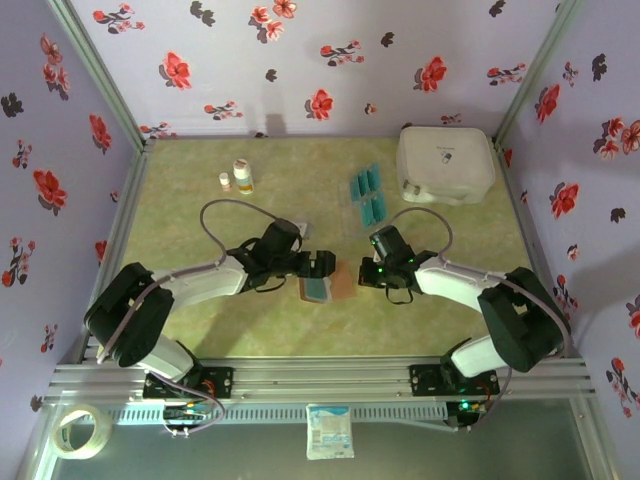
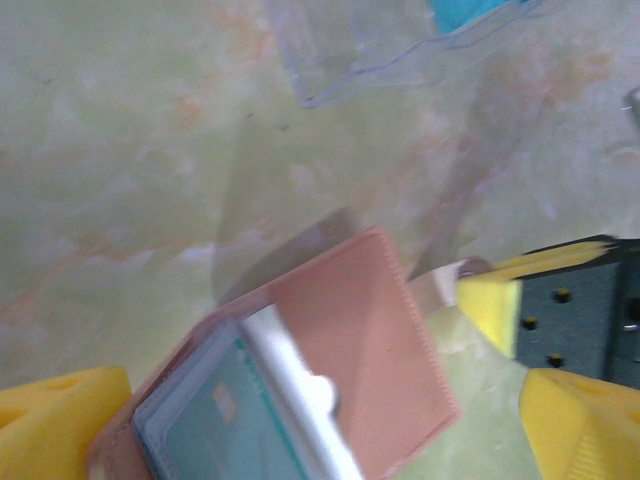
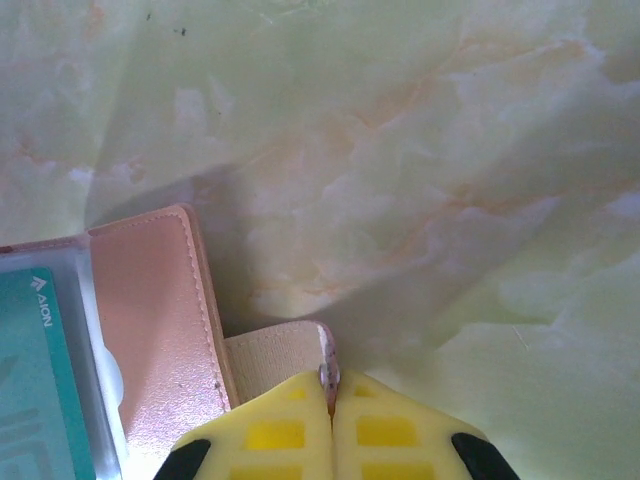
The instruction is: Put the credit cards into the card holder
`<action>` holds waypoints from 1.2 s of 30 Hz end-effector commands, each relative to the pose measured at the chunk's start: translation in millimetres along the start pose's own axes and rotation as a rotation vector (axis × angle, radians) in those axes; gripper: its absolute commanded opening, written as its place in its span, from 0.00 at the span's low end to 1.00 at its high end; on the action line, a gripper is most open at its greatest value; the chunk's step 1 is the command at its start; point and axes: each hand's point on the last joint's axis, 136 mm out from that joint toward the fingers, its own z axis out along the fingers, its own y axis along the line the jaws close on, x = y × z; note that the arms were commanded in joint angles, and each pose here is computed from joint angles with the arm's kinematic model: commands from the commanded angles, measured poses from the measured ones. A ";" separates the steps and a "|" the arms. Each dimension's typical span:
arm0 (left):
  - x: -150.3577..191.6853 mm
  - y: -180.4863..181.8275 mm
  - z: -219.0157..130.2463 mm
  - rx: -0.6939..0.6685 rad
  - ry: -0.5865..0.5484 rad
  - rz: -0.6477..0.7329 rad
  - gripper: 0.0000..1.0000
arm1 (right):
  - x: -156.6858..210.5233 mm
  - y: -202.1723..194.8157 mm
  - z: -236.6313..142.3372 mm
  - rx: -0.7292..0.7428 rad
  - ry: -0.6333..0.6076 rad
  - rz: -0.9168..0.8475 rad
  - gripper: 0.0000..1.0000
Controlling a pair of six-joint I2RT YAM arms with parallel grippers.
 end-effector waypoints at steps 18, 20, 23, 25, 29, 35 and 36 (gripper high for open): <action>-2.9 -44.6 51.6 0.059 0.037 -0.060 1.00 | 6.5 -37.7 -51.7 0.056 -0.058 0.068 0.47; -4.5 -51.2 48.4 0.059 0.026 -0.059 1.00 | 7.3 -41.3 -58.2 0.048 -0.065 0.088 0.47; -5.6 -56.0 41.5 0.048 0.005 -0.059 1.00 | 10.1 -38.3 -60.6 0.013 -0.055 0.108 0.47; -5.1 -56.0 38.7 0.041 -0.004 -0.063 1.00 | 12.8 -32.3 -58.5 -0.026 -0.042 0.117 0.49; -4.0 -57.5 35.3 0.038 -0.007 -0.063 1.00 | 19.4 -26.1 -52.2 -0.070 -0.005 0.117 0.51; -1.1 -54.9 30.8 0.026 -0.014 -0.063 1.00 | 28.8 -13.9 -47.3 -0.117 0.028 0.104 0.55; -1.5 -54.1 29.9 0.023 -0.016 -0.063 1.00 | 32.3 -12.5 -46.2 -0.116 0.035 0.096 0.55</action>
